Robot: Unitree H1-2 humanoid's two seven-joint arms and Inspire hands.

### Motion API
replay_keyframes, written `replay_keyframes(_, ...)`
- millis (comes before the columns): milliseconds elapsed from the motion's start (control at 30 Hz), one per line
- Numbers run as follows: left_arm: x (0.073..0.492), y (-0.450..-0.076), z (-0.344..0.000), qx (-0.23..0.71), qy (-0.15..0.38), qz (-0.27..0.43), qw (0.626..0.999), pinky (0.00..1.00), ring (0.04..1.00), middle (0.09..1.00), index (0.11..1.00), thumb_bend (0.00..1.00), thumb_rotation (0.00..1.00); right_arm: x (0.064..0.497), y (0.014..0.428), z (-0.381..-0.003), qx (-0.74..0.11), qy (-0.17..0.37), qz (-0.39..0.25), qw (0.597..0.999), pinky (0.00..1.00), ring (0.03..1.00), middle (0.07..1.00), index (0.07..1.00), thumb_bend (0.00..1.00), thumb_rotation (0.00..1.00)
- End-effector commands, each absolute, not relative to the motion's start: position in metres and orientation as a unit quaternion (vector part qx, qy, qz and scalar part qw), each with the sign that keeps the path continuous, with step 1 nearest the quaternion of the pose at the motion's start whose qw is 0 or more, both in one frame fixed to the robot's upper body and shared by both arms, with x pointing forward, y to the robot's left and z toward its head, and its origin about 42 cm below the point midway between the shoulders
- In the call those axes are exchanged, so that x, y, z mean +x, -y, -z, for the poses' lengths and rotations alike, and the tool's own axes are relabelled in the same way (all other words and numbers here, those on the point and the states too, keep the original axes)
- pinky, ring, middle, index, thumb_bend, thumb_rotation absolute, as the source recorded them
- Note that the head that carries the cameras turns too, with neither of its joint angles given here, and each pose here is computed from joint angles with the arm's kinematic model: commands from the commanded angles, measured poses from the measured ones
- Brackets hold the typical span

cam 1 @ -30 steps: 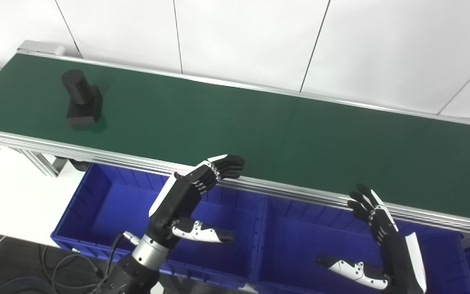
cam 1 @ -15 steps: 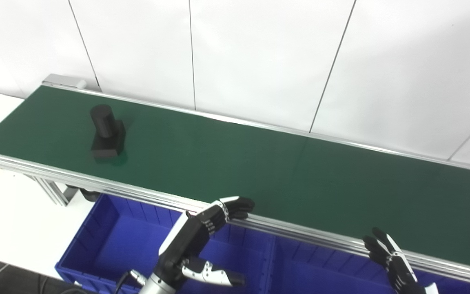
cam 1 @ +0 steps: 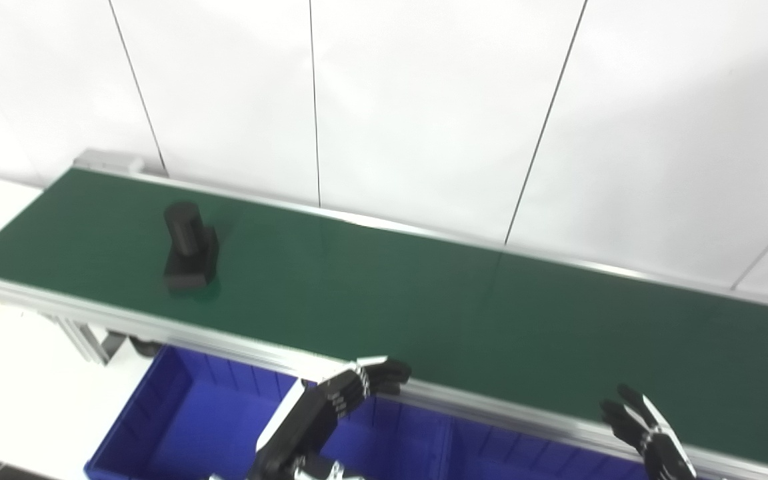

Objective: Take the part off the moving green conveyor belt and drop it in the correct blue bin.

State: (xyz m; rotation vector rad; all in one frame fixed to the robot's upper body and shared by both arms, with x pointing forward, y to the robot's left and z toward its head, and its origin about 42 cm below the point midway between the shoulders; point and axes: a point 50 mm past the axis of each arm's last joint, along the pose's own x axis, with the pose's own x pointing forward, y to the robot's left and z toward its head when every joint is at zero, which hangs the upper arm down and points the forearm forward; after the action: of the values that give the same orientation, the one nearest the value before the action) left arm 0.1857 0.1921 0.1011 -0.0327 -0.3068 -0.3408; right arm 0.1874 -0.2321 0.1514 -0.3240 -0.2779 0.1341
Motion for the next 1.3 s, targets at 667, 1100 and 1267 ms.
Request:
replay_keyframes(667, 0.194, -0.201, -0.107, 0.001, 0.181, 0.155, 0.971, 0.74, 0.795, 0.799, 0.773, 0.97, 0.23, 0.244, 0.217, -0.214, -0.149, 0.239, -0.049, 0.958, 0.74, 0.8, 0.818, 0.89, 1.0, 0.26)
replay_keyframes(1100, 0.195, -0.197, -0.108, -0.001, 0.185, 0.157, 0.97, 0.72, 0.776, 0.784, 0.757, 0.98, 0.22, 0.266, 0.205, -0.241, -0.153, 0.261, -0.044, 0.952, 0.72, 0.785, 0.806, 0.87, 1.0, 0.28)
replay_keyframes(1267, 0.193, -0.197, -0.107, 0.0, 0.183, 0.155, 0.971, 0.72, 0.776, 0.781, 0.755, 0.99, 0.22, 0.269, 0.203, -0.248, -0.147, 0.257, -0.044, 0.954, 0.74, 0.797, 0.817, 0.879, 0.99, 0.28)
